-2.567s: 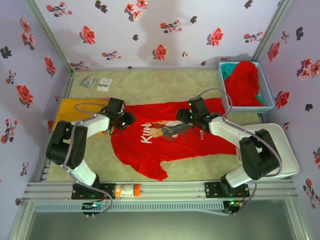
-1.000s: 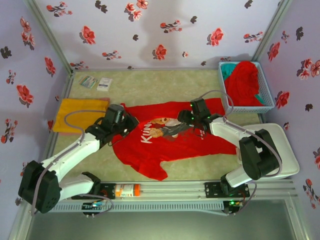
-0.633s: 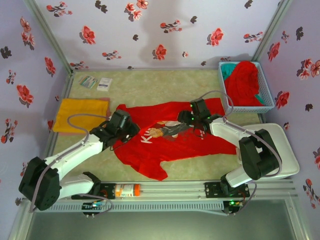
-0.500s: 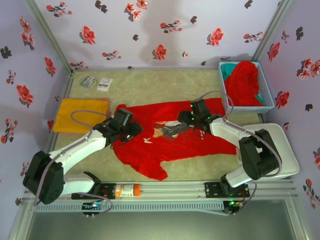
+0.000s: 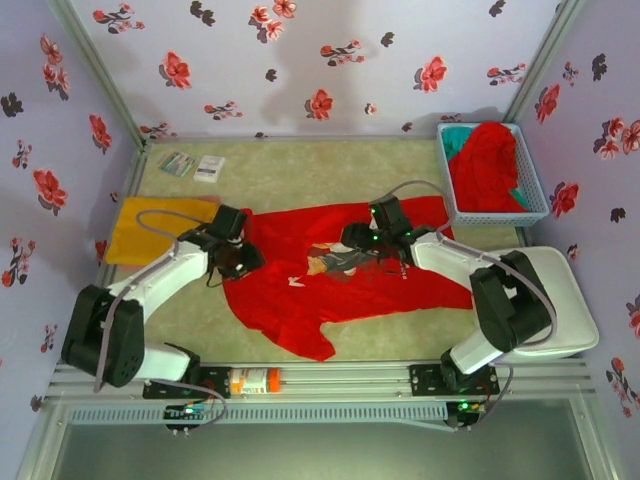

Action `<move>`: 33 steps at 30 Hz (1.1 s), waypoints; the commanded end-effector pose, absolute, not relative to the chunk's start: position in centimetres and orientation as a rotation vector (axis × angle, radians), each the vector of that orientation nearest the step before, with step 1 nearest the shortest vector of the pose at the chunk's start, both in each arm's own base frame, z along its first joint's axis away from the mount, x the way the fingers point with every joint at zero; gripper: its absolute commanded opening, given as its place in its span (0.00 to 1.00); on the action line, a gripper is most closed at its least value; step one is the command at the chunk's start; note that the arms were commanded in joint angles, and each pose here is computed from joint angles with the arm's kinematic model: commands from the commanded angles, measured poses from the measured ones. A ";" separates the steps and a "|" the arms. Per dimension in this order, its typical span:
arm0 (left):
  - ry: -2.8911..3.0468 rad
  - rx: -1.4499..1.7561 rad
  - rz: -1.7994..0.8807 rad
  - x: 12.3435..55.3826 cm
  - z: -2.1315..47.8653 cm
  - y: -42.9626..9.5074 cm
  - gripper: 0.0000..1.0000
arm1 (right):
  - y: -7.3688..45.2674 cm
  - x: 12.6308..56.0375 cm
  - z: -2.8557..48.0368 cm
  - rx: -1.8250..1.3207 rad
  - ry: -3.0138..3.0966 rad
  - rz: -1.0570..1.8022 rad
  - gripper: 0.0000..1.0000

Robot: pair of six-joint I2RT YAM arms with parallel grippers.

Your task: Fold and stack the t-shirts

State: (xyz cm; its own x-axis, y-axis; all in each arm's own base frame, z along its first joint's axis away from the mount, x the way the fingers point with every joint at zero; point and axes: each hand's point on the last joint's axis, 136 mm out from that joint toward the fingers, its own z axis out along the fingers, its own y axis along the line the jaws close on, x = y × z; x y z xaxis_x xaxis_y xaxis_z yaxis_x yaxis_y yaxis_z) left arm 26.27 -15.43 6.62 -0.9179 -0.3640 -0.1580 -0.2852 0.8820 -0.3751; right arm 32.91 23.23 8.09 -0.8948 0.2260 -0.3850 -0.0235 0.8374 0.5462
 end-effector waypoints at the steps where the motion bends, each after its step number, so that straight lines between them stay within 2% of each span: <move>1: 2.860 -0.494 -0.646 25.9 5.1 -17.1 0.37 | 24.9 32.7 8.3 0.144 2.576 0.867 0.63; 9: 2.892 -0.547 -0.621 25.5 1.9 -16.9 0.30 | 24.9 32.7 8.1 0.154 2.584 0.857 0.63; 13: 2.872 -0.559 -0.574 26.3 1.5 -16.5 0.22 | 25.0 32.8 8.1 0.149 2.589 0.856 0.64; 28: 2.846 -0.523 -0.457 27.2 2.7 -15.3 0.00 | 25.2 32.8 8.1 0.136 2.593 0.845 0.63; 33: 2.845 -0.520 -0.466 26.9 3.6 -15.3 0.00 | 25.1 32.7 8.2 0.131 2.597 0.834 0.63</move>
State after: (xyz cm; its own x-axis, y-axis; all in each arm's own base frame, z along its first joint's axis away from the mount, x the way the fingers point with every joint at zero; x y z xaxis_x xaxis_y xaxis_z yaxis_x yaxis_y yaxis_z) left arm 26.46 -15.61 2.16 -0.9166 -0.3828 -0.1150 -0.3229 0.8788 -0.3515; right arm 32.53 24.56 7.70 -0.9105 0.2199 -0.3502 -0.0241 0.8171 0.5759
